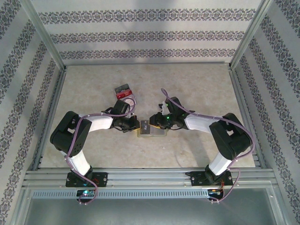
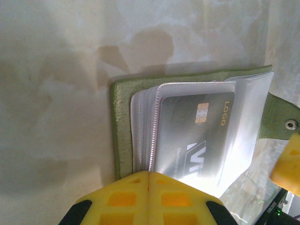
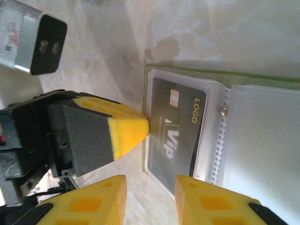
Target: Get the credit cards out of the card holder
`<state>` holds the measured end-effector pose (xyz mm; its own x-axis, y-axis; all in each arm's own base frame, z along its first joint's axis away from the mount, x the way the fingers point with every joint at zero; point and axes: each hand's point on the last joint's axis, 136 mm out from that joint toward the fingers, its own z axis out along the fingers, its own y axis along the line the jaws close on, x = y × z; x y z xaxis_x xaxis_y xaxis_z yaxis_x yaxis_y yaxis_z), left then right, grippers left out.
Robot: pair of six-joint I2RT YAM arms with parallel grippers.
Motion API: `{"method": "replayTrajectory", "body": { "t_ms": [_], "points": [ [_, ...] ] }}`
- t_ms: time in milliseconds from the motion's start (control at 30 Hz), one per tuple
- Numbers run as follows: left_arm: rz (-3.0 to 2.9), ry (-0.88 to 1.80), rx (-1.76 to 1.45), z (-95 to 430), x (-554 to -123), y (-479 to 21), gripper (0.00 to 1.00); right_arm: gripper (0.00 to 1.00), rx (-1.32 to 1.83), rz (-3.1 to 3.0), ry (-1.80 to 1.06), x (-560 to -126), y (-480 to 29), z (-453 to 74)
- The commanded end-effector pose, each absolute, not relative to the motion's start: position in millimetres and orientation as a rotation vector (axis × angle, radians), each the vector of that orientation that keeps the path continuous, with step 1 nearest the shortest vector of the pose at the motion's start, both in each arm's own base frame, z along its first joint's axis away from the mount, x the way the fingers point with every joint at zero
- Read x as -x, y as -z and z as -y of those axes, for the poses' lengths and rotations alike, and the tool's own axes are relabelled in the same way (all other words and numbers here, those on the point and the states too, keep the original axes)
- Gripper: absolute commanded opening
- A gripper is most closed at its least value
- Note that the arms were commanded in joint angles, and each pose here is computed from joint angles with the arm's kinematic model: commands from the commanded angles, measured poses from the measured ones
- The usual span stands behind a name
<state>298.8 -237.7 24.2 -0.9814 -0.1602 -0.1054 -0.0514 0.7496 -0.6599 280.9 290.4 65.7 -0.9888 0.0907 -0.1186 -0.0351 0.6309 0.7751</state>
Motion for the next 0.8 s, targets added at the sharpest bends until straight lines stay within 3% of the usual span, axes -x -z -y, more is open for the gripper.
{"method": "replayTrajectory", "body": {
  "t_ms": [0, 767],
  "points": [
    [-2.857, 0.977, 0.179, 233, -287, -4, 0.06, 0.34, -0.077, -2.705, -1.275, -288, -64, -297],
    [-2.854, 0.980, 0.172, 233, -286, -5, 0.05, 0.35, -0.095, -2.776, -1.265, -284, -40, -305]
  ]
}}
